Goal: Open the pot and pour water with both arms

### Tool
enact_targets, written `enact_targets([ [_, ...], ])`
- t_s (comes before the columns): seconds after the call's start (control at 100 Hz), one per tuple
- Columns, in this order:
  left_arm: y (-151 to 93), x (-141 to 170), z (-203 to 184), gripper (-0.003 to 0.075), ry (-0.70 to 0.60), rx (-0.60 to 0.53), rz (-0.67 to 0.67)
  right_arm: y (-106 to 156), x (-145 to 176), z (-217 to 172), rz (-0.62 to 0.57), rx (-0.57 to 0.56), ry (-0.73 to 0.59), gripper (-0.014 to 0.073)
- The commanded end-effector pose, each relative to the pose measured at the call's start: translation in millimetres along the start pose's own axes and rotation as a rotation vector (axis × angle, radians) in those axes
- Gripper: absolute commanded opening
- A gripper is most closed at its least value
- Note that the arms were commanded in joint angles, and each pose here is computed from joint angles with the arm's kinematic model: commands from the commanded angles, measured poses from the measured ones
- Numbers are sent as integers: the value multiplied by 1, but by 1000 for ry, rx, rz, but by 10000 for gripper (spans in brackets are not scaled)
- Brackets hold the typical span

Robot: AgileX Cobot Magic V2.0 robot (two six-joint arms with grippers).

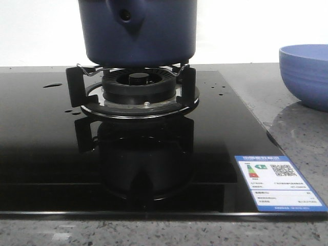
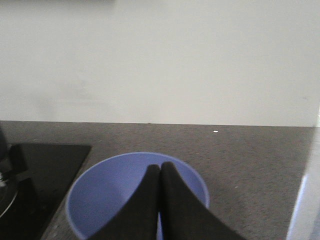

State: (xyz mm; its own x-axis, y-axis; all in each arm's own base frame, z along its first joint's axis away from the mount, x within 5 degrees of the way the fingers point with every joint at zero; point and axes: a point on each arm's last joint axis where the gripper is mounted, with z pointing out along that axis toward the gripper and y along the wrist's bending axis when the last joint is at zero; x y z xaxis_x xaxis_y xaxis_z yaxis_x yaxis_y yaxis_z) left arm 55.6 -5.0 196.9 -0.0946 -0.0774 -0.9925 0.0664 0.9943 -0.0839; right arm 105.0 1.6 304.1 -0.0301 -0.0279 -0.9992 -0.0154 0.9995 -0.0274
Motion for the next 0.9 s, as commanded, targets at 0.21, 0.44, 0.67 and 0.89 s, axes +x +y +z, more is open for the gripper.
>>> enact_targets([
  [0.21,1,3,0,-19,-66,-5,-19,5,61,-30,-11,-41,-64,-46],
  [0.44,1,3,0,-19,-66,-5,-19,5,103,-46,15,-38,-120,-46],
  [0.67,1,3,0,-19,-66,-5,-19,4,107,-46,19,-21,-70,-46],
  [0.89,1,3,0,-19,-66,-5,-19,4,110,-46,12,-17,-29,-46],
])
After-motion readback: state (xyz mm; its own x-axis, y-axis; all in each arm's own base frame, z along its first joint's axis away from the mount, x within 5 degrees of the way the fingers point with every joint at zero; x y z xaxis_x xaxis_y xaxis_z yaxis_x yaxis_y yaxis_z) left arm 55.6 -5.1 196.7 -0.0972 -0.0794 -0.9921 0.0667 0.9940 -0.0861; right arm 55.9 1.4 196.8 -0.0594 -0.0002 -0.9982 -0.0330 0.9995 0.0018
